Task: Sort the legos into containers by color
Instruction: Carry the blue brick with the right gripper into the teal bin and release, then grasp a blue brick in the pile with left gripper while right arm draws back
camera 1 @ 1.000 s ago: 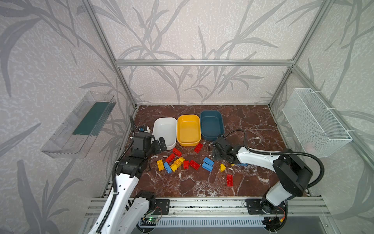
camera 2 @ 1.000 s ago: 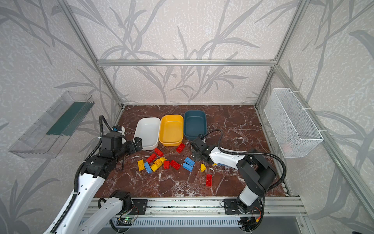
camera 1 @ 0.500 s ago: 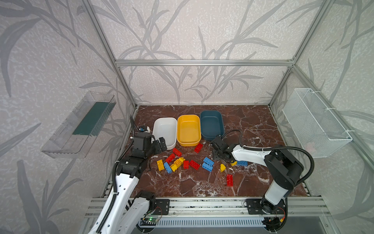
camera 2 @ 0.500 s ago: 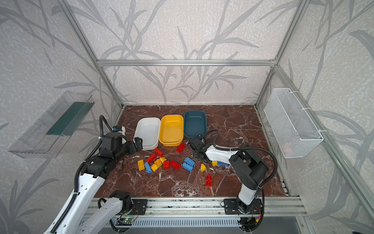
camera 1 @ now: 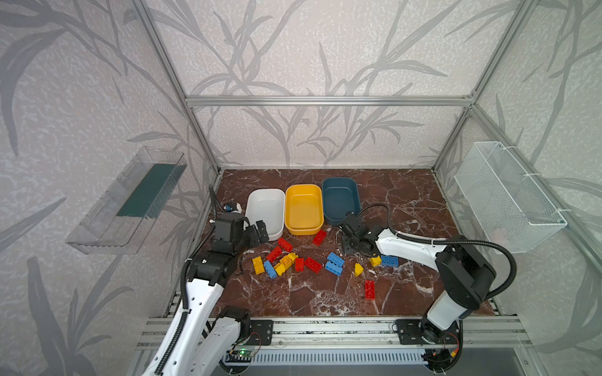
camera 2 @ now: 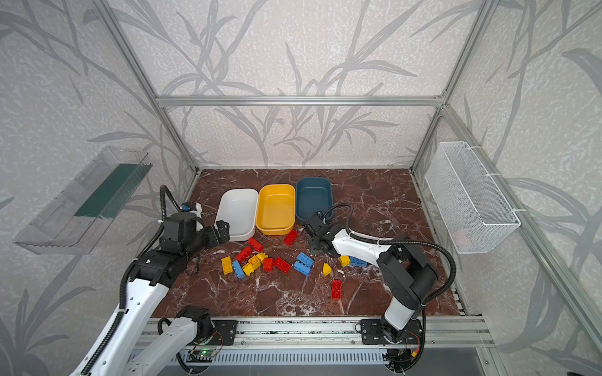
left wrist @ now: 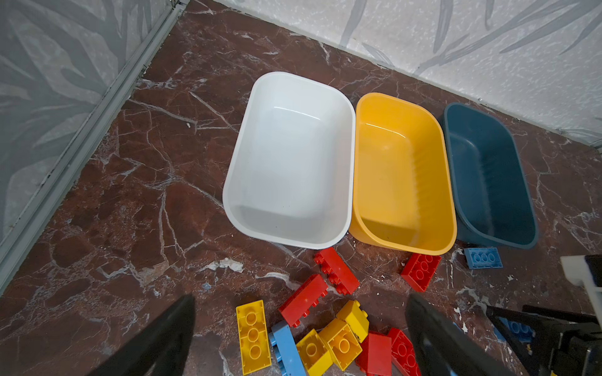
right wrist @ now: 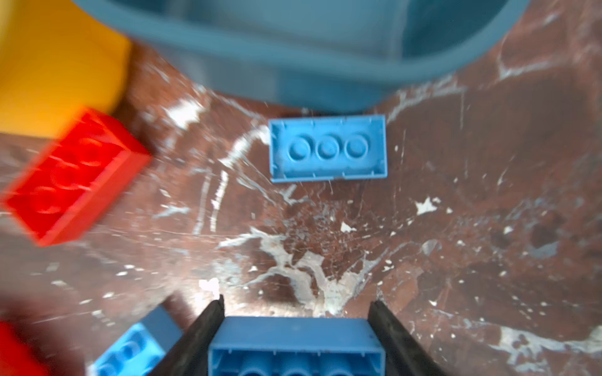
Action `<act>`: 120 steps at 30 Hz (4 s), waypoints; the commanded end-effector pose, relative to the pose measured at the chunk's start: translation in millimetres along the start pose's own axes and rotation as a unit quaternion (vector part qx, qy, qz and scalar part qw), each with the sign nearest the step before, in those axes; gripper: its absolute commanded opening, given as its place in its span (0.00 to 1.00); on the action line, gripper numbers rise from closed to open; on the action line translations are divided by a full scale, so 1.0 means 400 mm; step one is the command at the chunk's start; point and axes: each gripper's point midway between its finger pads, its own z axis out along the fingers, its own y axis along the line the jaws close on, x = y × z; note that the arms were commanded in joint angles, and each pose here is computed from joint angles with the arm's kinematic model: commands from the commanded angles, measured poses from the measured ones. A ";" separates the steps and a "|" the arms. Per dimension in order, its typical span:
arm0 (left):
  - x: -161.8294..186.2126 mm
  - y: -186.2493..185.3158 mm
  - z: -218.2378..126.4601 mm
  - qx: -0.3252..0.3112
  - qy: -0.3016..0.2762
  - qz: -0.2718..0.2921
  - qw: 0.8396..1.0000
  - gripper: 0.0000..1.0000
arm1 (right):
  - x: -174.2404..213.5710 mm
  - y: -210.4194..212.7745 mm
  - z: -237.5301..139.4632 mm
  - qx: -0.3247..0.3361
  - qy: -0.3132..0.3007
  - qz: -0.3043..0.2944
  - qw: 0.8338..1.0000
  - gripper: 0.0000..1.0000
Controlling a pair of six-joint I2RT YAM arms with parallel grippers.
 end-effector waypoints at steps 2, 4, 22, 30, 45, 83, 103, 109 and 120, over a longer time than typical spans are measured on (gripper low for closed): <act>0.006 -0.001 -0.007 0.001 0.006 0.002 1.000 0.99 | -0.071 0.017 -0.092 -0.023 -0.042 -0.016 0.999 0.50; 0.007 0.002 -0.007 -0.003 0.006 0.001 1.000 0.99 | -0.098 0.024 -0.124 -0.034 -0.060 -0.019 0.997 0.50; 0.014 -0.011 -0.009 0.008 0.018 0.007 1.000 0.99 | -0.342 0.035 -0.243 -0.102 -0.115 0.002 0.988 0.49; 0.026 -0.021 0.006 0.016 0.033 0.011 0.999 0.99 | -0.422 0.047 -0.107 -0.128 -0.077 0.033 0.988 0.49; 0.056 -0.044 0.044 0.031 0.077 0.017 0.996 0.96 | -0.470 0.001 0.078 -0.119 -0.034 0.075 0.990 0.53; 0.325 0.060 0.121 -0.123 0.167 -0.148 0.967 0.45 | -0.153 0.002 -0.127 -0.167 -0.135 0.097 0.972 0.76; 0.431 0.044 0.178 -0.170 0.211 -0.170 0.948 0.49 | -0.140 0.005 -0.146 -0.191 -0.149 0.111 0.964 0.77; 0.458 0.044 0.204 -0.180 0.229 -0.165 0.942 0.46 | -0.138 0.006 -0.140 -0.190 -0.148 0.111 0.964 0.77; 0.463 0.063 0.213 -0.207 0.230 -0.149 0.939 0.31 | -0.134 0.003 -0.128 -0.183 -0.144 0.109 0.966 0.77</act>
